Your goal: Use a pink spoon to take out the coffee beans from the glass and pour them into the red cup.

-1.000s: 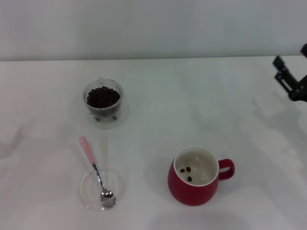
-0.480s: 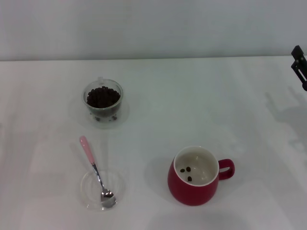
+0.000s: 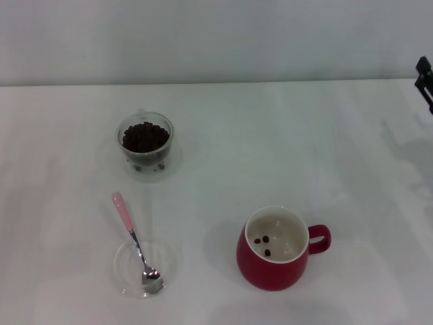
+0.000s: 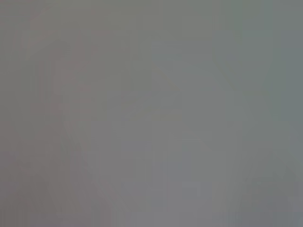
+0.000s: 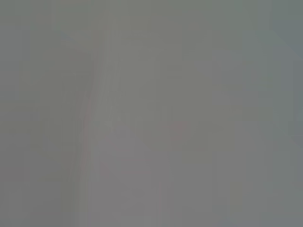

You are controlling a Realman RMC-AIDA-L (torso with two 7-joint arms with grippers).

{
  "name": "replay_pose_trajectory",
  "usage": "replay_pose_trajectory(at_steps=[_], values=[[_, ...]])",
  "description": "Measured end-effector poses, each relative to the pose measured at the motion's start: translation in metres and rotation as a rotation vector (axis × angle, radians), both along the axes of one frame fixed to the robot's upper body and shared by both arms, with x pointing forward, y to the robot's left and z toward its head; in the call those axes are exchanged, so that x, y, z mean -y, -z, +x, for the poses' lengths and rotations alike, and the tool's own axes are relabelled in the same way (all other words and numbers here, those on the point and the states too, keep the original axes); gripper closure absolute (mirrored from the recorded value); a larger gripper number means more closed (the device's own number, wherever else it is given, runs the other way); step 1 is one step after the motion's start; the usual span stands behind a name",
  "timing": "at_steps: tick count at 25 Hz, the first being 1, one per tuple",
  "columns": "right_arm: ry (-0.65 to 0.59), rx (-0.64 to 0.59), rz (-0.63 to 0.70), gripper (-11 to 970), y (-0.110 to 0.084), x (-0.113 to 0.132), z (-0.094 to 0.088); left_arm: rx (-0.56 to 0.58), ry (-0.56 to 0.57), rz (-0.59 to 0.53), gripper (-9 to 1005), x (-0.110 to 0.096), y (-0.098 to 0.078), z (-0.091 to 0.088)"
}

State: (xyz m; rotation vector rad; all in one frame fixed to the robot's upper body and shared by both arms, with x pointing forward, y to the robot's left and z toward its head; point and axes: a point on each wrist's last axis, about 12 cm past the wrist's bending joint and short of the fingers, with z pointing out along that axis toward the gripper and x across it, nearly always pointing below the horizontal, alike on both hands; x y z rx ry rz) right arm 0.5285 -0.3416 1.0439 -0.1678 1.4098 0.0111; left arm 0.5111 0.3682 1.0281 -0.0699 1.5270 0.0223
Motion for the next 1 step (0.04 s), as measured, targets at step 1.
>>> replay_pose_trajectory(at_steps=[1], values=[[0.005,-0.001,-0.007,216,-0.0018,0.0023,0.0033,0.000,0.000,0.000,109,0.0000,0.0000,0.0000]])
